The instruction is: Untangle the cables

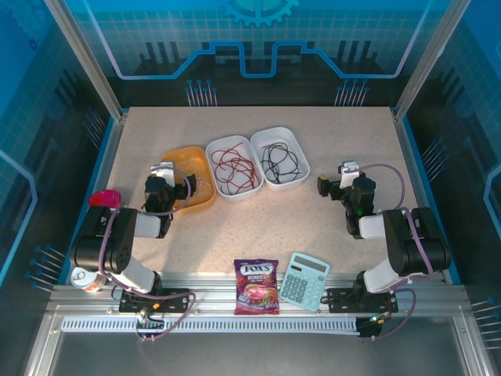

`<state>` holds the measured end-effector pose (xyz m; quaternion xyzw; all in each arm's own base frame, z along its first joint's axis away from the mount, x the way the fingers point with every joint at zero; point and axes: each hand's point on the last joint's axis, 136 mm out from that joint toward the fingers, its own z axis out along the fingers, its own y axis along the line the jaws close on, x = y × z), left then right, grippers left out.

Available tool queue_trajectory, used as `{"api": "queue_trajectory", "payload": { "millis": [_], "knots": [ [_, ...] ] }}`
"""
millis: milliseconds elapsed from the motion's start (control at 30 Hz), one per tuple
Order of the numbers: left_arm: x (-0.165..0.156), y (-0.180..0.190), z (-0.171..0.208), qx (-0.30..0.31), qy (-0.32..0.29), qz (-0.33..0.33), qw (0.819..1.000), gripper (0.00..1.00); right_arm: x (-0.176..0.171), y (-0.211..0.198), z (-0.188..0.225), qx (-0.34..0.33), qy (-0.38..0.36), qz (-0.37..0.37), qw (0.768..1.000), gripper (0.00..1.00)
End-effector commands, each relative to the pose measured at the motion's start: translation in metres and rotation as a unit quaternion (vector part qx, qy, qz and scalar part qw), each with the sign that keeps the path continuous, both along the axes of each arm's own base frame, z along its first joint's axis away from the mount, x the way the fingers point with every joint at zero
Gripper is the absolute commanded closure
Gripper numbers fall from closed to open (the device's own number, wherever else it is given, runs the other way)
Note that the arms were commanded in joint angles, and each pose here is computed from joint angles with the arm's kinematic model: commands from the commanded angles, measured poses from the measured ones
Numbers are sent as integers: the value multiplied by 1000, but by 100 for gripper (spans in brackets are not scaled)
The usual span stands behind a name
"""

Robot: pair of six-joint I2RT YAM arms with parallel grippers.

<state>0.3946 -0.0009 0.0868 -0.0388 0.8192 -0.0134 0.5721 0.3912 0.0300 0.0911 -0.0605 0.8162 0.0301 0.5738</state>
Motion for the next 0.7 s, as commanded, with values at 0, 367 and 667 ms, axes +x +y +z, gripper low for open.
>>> {"api": "queue_trajectory", "payload": {
  "millis": [0, 367, 667],
  "knots": [
    [3, -10, 9, -4, -11, -33, 999, 1, 5, 11, 8, 2, -9, 45, 999, 0],
    [3, -10, 9, -4, -12, -33, 999, 1, 4, 11, 9, 9, -11, 51, 999, 0],
    [4, -6, 9, -5, -9, -22, 1000, 1, 4, 11, 9, 9, -11, 51, 999, 0]
  ]
}}
